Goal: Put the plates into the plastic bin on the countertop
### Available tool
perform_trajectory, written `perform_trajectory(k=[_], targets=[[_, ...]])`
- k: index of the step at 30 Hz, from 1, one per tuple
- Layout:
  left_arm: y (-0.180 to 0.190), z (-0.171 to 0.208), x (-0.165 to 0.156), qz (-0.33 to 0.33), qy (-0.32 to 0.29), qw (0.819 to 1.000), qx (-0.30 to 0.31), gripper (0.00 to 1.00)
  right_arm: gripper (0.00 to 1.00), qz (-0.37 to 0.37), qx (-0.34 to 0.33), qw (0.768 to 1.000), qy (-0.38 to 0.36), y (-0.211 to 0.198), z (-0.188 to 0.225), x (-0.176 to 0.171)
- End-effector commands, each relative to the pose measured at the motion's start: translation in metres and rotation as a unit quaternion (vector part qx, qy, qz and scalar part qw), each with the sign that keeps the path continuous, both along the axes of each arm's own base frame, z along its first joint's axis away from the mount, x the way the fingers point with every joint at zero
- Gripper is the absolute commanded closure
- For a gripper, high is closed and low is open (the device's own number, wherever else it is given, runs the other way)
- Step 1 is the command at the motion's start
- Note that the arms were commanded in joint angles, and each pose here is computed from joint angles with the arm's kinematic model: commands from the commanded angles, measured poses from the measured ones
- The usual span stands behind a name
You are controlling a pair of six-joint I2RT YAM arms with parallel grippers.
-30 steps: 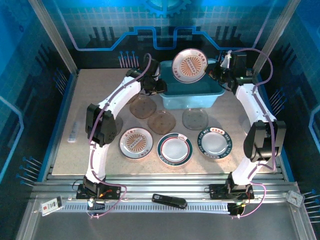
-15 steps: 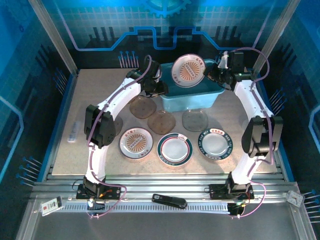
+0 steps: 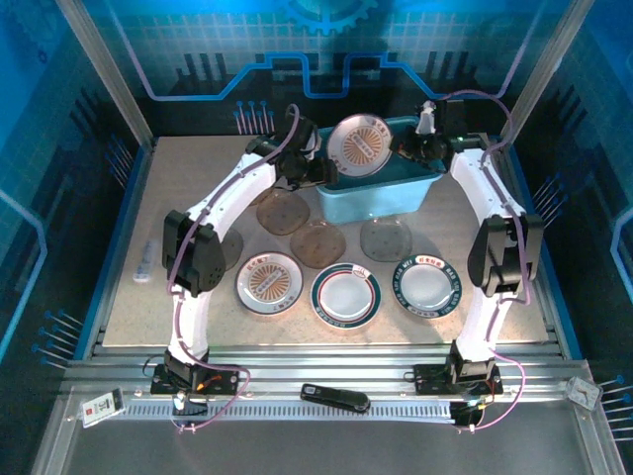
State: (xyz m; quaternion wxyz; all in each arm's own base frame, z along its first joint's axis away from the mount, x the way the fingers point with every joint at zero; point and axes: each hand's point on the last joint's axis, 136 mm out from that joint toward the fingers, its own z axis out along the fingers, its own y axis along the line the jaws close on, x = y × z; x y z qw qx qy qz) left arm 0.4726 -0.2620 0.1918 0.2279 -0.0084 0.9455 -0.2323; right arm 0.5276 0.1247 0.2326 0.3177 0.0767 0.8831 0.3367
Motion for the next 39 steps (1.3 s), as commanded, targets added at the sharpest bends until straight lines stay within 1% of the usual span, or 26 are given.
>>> perform_trajectory(k=[1,8,12,16,20,24,30,39], targets=[[0.007,0.037,0.004,-0.001,-0.047,0.999,-0.002,0.35,1.00,0.040,0.004,0.999,-0.009,0.015,0.007,-0.001],[0.025,0.039,0.019,0.018,-0.045,0.999,-0.017,0.32,1.00,0.067,-0.007,0.998,0.012,0.023,-0.011,0.001],[0.029,0.041,0.029,0.009,-0.054,0.998,-0.017,0.30,1.00,0.077,-0.012,0.997,0.021,0.028,-0.021,0.001],[0.027,0.036,0.038,-0.004,-0.048,0.999,-0.019,0.28,1.00,0.088,-0.020,0.995,0.030,0.032,-0.030,0.002],[0.017,0.025,0.047,-0.021,-0.043,0.998,-0.030,0.29,1.00,0.095,-0.022,0.994,0.043,0.037,-0.042,0.003],[0.013,0.014,0.054,-0.022,-0.037,0.999,-0.030,0.29,1.00,0.098,-0.021,0.993,0.055,0.041,-0.054,0.003],[0.010,0.001,0.058,-0.026,-0.029,0.999,-0.031,0.29,1.00,0.103,-0.024,0.992,0.070,0.046,-0.071,0.005],[0.005,-0.004,0.062,-0.032,-0.030,0.998,-0.041,0.29,1.00,0.108,-0.032,0.989,0.094,0.053,-0.098,0.008]])
